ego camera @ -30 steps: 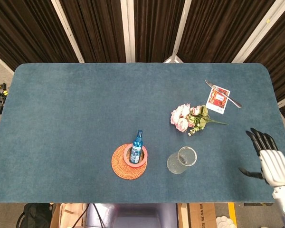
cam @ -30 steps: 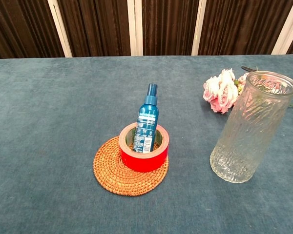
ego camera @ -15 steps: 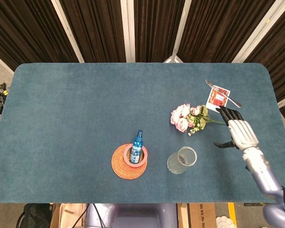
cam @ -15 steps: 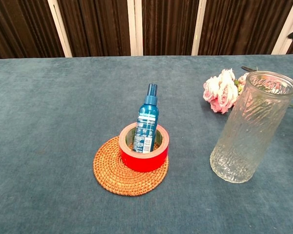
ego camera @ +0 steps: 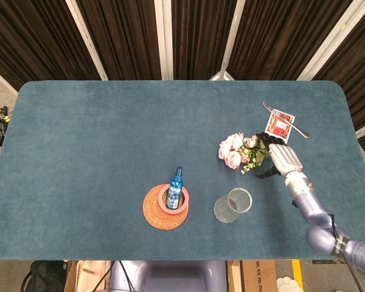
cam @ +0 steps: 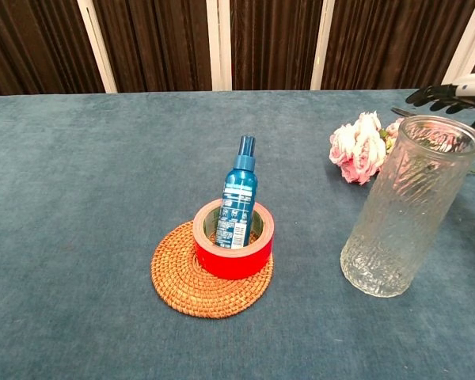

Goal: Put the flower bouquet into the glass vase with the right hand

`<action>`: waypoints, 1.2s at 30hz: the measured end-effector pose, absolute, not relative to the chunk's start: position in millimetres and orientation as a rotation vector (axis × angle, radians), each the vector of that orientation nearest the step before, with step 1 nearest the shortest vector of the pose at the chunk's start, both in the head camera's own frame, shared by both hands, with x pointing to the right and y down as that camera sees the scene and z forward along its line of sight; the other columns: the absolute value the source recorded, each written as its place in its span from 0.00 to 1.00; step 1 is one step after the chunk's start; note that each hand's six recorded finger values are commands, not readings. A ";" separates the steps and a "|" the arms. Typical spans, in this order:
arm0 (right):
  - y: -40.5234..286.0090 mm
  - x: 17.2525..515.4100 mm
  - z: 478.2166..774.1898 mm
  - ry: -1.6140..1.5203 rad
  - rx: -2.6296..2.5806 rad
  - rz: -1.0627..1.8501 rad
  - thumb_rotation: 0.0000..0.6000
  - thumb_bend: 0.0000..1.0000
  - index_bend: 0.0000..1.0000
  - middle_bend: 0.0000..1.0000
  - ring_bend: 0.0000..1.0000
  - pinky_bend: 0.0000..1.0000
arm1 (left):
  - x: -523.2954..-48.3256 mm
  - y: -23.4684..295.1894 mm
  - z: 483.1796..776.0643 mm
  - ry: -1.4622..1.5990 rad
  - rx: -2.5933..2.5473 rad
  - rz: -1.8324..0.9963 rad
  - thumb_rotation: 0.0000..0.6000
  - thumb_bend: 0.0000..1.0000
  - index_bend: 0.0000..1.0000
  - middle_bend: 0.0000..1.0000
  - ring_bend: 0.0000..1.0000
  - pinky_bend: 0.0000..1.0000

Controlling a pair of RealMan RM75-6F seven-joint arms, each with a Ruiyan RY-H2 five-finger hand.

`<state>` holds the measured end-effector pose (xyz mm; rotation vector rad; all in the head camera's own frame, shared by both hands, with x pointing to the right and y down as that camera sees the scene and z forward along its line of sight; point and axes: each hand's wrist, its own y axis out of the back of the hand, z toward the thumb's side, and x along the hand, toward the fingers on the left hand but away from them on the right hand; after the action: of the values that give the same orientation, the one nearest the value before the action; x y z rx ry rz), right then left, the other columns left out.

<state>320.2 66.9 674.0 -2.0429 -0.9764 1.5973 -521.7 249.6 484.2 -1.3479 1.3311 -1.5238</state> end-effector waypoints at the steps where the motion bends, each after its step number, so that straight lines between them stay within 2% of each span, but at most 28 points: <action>1: 65.7 318.3 677.1 -0.974 -2.045 1.602 1.00 0.00 0.07 0.01 0.00 0.00 | -521.8 249.5 484.4 1.331 -1.344 -1.527 1.00 0.22 0.12 0.00 0.00 0.05; 17: 49.9 282.5 716.8 -0.897 -2.059 1.625 1.00 0.00 0.08 0.03 0.01 0.00 | -520.6 249.8 486.9 1.316 -1.318 -1.551 1.00 0.22 0.12 0.00 0.00 0.05; 25: 47.1 267.0 732.2 -0.894 -2.047 1.627 1.00 0.00 0.20 0.17 0.17 0.00 | -518.1 249.5 489.4 1.302 -1.332 -1.553 1.00 0.22 0.12 0.00 0.00 0.05; 30: 44.1 264.0 738.5 -0.934 -2.027 1.622 1.00 0.00 0.26 0.20 0.22 0.00 | -518.1 249.2 489.9 1.300 -1.333 -1.555 1.00 0.22 0.12 0.00 0.00 0.05; 34: 42.2 266.3 742.2 -0.935 -2.014 1.625 1.00 0.06 0.31 0.25 0.28 0.00 | -517.2 249.2 490.4 1.295 -1.336 -1.555 1.00 0.22 0.12 0.00 0.00 0.05; 36: 41.0 267.7 744.0 -0.936 -2.002 1.626 1.00 0.13 0.37 0.32 0.35 0.02 | -516.4 249.4 490.7 1.292 -1.340 -1.554 1.00 0.22 0.12 0.00 0.00 0.05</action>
<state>267.7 41.0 744.0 -2.0019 -0.9359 1.6256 -516.4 249.4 490.7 -1.3400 1.2922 -1.5538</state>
